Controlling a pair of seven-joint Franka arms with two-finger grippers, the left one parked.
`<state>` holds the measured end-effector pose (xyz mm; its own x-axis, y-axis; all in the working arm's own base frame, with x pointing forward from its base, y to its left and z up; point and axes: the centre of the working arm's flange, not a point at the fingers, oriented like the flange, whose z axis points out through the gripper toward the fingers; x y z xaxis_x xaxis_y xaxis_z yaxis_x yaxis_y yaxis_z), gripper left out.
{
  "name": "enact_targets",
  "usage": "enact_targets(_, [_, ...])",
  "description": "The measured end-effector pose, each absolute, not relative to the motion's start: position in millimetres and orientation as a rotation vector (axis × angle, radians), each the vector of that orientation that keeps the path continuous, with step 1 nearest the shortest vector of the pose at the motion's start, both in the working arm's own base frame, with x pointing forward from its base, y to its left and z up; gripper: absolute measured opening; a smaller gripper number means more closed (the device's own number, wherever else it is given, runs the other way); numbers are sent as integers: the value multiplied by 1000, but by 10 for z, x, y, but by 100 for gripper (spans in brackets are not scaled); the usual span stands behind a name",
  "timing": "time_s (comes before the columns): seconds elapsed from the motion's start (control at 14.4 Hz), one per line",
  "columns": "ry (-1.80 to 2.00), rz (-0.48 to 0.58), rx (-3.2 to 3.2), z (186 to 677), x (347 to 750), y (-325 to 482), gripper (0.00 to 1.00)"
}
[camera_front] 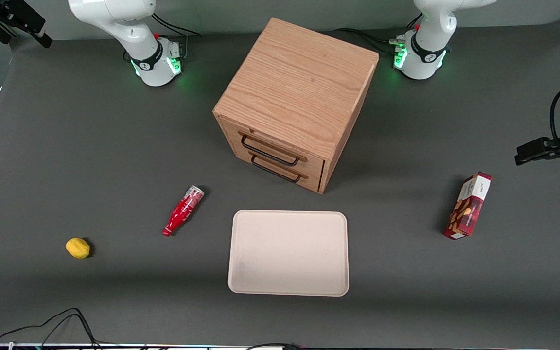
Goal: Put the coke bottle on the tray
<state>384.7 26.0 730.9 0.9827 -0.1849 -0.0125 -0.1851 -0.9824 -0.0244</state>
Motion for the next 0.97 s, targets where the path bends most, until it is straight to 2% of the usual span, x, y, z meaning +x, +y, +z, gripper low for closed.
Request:
enact_targets(0.49, [271, 83, -3116, 7206, 4089, 349, 100])
enact_targets(0.62, [270, 100, -3122, 6990, 4357, 475, 100])
enact_targets(0.76, [382, 132, -3092, 6569, 4794, 739, 100])
enact_targets(0.97, [650, 267, -3049, 5495, 5479, 1262, 100])
